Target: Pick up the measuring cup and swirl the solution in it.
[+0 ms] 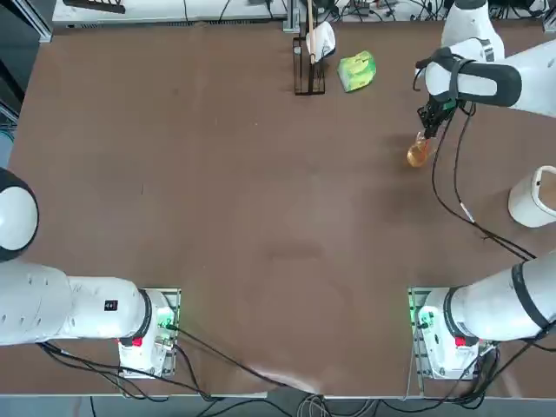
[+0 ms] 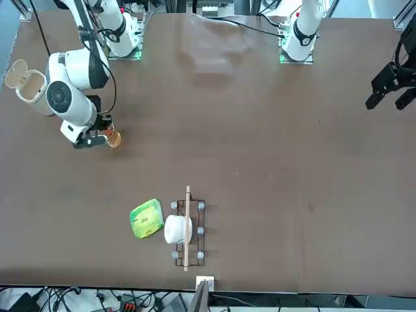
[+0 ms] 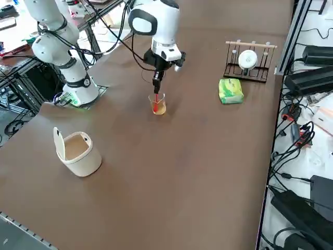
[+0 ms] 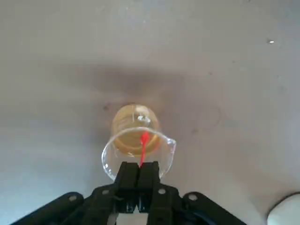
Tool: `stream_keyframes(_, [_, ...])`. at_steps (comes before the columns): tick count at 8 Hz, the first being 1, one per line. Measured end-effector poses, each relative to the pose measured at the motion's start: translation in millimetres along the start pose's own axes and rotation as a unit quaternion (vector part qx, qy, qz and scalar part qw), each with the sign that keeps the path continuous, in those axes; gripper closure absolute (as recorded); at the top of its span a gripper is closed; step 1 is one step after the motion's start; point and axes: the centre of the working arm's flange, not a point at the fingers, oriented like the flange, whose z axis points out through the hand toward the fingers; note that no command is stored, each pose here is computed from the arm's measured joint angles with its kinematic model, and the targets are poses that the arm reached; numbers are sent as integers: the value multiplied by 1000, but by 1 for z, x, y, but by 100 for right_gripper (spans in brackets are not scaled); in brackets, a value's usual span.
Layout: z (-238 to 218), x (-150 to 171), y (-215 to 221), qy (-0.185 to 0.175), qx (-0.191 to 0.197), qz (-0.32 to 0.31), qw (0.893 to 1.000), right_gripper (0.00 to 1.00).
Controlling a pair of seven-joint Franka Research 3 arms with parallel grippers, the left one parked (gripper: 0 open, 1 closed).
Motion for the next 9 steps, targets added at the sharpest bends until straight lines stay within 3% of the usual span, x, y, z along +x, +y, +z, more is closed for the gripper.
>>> stream_keyframes(3, [-6, 16, 5, 12, 2, 2, 1000, 97])
stream_keyframes(6, [-3, 20, -3, 8, 36, 19, 999, 97])
stream_keyframes(9, [-2, 14, -7, -18, 67, 36, 997, 97])
